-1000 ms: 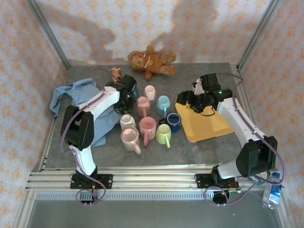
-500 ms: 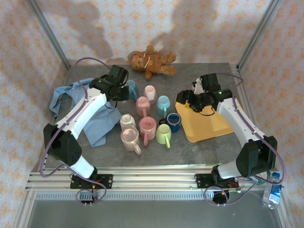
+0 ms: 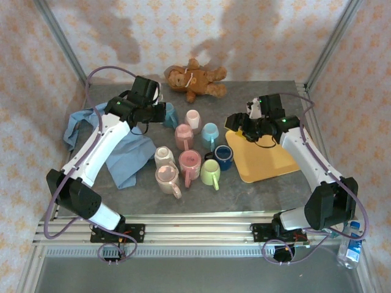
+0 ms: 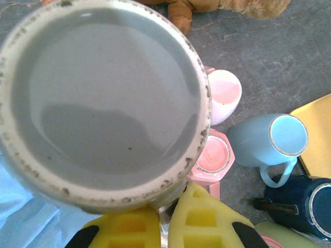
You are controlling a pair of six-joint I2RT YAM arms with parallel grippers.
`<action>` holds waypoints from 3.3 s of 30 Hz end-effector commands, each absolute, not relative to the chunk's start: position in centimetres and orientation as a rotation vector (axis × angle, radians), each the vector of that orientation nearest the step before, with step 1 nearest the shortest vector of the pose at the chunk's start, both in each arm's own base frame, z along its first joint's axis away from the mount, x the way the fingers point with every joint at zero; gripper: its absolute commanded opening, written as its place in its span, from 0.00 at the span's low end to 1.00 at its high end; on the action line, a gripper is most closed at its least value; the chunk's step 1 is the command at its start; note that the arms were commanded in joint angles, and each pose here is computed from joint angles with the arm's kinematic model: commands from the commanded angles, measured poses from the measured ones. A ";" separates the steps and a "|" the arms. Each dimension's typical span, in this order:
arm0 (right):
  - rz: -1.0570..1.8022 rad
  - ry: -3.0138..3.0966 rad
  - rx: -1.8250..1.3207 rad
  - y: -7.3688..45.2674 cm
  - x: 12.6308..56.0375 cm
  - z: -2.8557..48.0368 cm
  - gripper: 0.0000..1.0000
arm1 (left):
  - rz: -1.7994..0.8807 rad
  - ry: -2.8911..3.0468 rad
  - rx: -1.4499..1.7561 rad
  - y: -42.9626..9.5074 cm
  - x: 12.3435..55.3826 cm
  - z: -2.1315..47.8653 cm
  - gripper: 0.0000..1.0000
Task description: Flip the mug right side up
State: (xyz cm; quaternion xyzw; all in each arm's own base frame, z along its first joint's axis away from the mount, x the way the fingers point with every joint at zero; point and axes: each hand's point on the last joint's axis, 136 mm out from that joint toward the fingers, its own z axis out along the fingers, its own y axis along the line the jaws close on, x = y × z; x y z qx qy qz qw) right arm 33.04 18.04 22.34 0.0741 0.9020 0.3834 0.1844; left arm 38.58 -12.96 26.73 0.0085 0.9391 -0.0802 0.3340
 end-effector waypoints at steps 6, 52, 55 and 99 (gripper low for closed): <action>1.114 2.506 0.171 18.4 32.7 23.7 0.69 | -0.313 2.307 0.041 -14.2 39.5 30.1 0.00; 2.274 1.730 0.820 27.1 36.1 41.8 0.49 | -1.108 1.184 0.083 -19.9 37.5 52.6 0.00; 2.358 1.652 0.864 27.7 36.4 43.1 0.49 | -1.109 1.109 0.084 -19.7 37.2 53.7 0.00; 2.836 1.189 0.949 33.2 37.5 50.9 0.33 | -1.051 0.999 0.120 -19.7 37.2 55.0 0.00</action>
